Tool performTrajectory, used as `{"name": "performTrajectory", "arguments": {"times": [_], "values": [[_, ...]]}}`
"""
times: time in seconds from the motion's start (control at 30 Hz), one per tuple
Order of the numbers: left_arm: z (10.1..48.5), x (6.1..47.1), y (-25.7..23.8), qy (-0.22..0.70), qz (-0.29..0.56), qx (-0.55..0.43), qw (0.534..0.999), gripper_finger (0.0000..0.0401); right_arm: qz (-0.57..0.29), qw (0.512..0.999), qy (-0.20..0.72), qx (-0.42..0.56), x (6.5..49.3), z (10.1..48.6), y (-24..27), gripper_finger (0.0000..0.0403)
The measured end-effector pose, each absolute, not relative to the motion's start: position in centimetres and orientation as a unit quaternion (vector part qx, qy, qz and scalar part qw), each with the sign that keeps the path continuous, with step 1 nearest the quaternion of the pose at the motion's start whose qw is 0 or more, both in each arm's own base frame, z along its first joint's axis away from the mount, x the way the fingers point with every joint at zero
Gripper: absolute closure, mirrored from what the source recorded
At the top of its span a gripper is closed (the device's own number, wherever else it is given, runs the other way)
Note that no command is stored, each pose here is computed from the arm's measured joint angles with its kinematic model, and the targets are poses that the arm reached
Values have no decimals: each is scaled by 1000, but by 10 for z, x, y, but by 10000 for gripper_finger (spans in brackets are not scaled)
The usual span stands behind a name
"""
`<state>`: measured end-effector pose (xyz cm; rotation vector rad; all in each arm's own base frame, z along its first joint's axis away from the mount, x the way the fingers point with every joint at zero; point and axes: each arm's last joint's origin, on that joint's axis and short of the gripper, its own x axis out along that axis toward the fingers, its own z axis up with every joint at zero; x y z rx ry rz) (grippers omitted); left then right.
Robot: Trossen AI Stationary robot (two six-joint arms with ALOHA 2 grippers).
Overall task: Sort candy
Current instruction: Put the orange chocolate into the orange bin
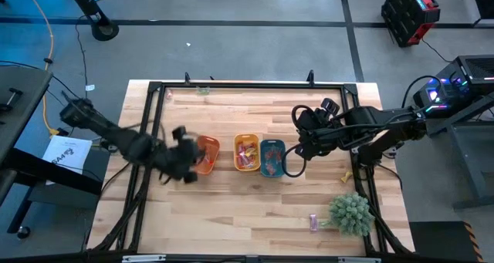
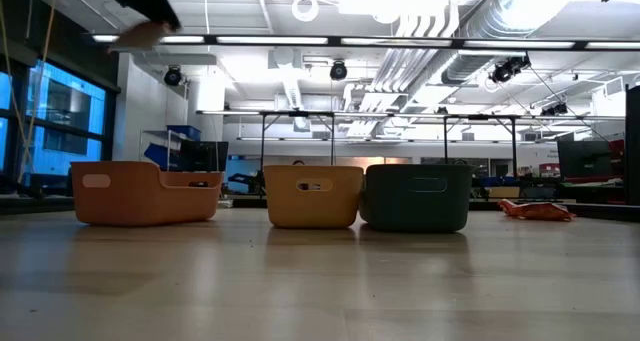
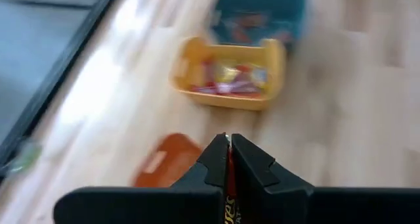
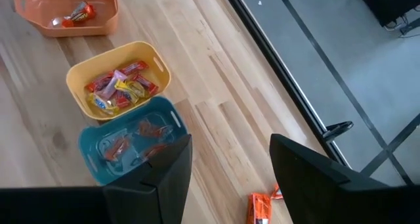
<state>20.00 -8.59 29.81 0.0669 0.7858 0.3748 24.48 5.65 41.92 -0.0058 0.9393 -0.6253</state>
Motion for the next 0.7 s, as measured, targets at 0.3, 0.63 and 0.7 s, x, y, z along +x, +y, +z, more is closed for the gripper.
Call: {"name": "performTrajectory", "arguments": {"times": [0.3, 0.63, 0.7], "values": [[270, 233, -51, 420, 194, -58, 885, 335, -282, 849, 448, -4, 243, 419, 63, 203], [302, 233, -40, 360, 206, -129, 901, 236, -343, 841, 415, 53, 243, 421, 47, 203], [322, 231, -39, 319, 197, -146, 916, 224, -373, 823, 422, 71, 241, 415, 30, 203]]}}
